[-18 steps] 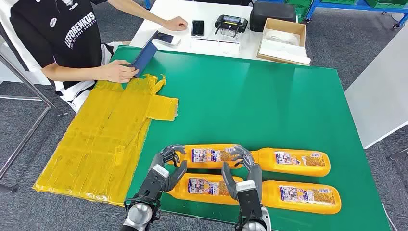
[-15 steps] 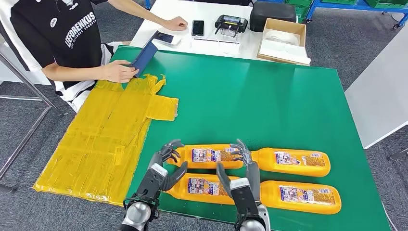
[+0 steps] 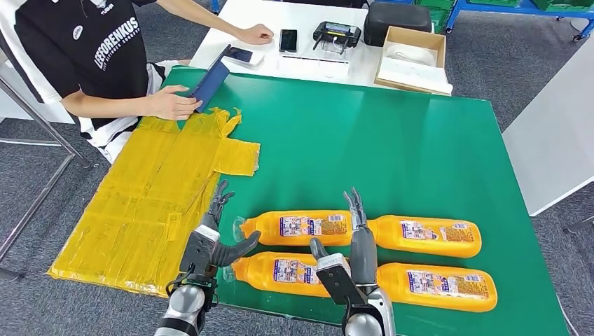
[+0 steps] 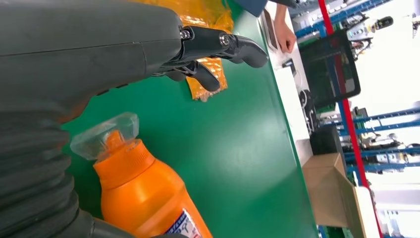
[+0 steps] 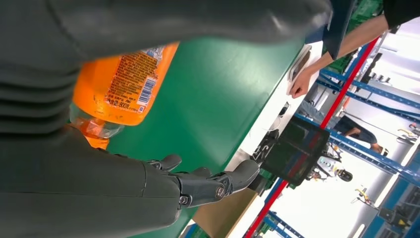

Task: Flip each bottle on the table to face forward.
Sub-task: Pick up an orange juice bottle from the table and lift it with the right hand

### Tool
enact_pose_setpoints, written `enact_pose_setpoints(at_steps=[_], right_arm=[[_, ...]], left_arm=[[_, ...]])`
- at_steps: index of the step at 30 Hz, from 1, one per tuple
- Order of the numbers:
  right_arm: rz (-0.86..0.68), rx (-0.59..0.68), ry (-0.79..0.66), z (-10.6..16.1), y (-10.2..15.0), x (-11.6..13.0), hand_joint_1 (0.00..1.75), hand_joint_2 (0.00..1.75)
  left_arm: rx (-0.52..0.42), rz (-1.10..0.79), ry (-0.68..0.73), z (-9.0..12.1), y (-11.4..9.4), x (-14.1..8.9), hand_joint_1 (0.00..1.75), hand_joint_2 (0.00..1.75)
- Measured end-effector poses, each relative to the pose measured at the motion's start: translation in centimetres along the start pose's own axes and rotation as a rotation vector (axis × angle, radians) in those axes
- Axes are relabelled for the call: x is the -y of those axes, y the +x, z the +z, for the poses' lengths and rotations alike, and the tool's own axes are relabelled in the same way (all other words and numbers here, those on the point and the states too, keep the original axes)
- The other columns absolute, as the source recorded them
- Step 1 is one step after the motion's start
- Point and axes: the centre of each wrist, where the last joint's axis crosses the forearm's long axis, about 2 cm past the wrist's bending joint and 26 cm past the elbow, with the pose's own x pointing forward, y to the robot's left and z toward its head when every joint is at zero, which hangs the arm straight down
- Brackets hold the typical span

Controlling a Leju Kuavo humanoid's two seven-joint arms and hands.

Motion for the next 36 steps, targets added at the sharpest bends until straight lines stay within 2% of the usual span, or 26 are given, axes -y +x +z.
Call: enact_pose_setpoints(at_steps=[1,4,8,19,23,29,36], right_arm=[[0.002,0.001,0.0,0.0,0.0,0.0,0.0,1.31],[0.05,0.01,0.001,-0.2,0.1,0.1,0.0,0.0],[0.228,0.045,0.033,-1.3,0.3,0.0,0.0,1.75],[0.583,0.098,0.311,-1.8,-0.9,-4.3,0.0,1.75],[0.685,0.121,0.346,-2.6,-1.4,-5.0,0.0,1.75],[0.758,0.136,0.402,-4.2,-1.7,-5.4,0.0,1.75],[0.825,0.113,0.363,-4.3,-2.2,-5.0,0.0,1.75]], left_arm=[[0.0,-0.001,0.001,0.0,0.0,0.0,0.0,1.75],[0.003,-0.014,0.001,-0.1,0.0,-0.2,0.0,1.75],[0.019,-0.047,0.013,-0.9,0.1,-0.7,0.0,1.75],[0.058,-0.107,0.069,-3.7,0.4,-1.9,0.0,1.75],[0.05,-0.096,0.06,-4.0,0.2,-1.7,0.0,1.75],[0.034,-0.084,0.047,-4.3,-0.2,-1.5,0.0,1.75],[0.016,-0.078,0.043,-4.2,-0.6,-1.2,0.0,1.75]])
